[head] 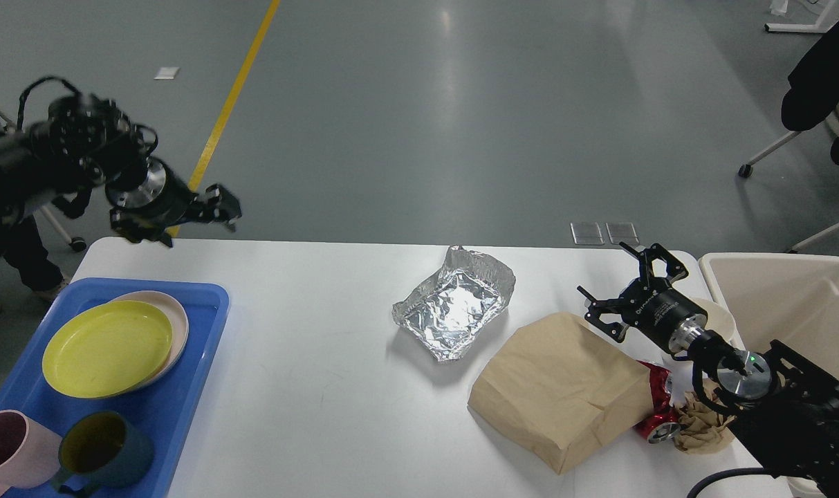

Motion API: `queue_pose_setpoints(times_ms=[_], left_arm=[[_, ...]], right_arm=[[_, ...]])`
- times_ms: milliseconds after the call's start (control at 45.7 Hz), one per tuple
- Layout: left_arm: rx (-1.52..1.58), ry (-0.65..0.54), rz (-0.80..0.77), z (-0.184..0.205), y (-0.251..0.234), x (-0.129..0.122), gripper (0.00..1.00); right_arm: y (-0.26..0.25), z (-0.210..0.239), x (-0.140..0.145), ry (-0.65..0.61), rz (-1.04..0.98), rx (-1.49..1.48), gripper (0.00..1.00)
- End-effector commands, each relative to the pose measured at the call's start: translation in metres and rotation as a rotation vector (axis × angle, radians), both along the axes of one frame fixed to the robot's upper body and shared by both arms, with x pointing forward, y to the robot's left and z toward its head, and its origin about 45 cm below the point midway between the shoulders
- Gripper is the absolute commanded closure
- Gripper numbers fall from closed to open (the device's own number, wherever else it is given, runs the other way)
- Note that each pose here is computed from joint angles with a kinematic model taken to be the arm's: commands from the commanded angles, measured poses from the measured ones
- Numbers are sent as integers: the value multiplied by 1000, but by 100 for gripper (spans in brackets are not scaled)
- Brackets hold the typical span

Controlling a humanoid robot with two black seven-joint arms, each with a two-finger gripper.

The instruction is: Tidy desktop

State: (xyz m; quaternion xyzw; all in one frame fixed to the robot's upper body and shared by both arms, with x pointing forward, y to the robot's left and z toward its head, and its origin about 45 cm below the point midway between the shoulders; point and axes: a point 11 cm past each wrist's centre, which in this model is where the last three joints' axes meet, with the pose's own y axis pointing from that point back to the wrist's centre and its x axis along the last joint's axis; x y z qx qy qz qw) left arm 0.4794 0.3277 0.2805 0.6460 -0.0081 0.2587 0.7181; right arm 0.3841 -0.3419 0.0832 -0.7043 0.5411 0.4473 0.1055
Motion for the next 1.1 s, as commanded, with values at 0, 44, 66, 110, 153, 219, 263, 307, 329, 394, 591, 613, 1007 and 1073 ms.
queue_pose_setpoints(times_ms=[0,44,66,110,153,219,263,307,329,394,591,613,1007,1073], left_arm=[[-306,-148,-52,61,-70,25,3],[-441,-187,-64,78,-94,29,3],[-506,-209,-68,90,-104,31,3],[-614,-245,-69,110,-119,34,3],[-713,-283,-56,131,-128,38,3],[-840,-321,-21,160,-136,41,3],[-916,-329,-2,176,-143,41,3],[-979,-330,12,190,-148,41,3],[-1012,-333,18,197,-151,40,3],[-1145,-361,50,223,-151,40,3],[-1237,-411,100,240,-127,42,3],[-1231,-425,113,243,-119,42,3],[-1251,-548,444,241,-68,62,3],[-1307,-528,560,222,-63,67,3]], right_arm=[[0,0,0,0,-1,0,0],[0,0,0,-1,0,0,0],[0,0,0,0,-1,0,0],[0,0,0,0,-1,0,0],[0,0,0,0,-1,0,0],[0,0,0,-1,0,0,0],[0,0,0,0,-1,0,0],[0,0,0,0,-1,0,0],[0,0,0,-1,0,0,0],[0,0,0,0,-1,0,0],[0,0,0,-1,0,0,0],[0,0,0,-1,0,0,0],[0,0,0,-1,0,0,0],[0,0,0,0,-1,0,0]])
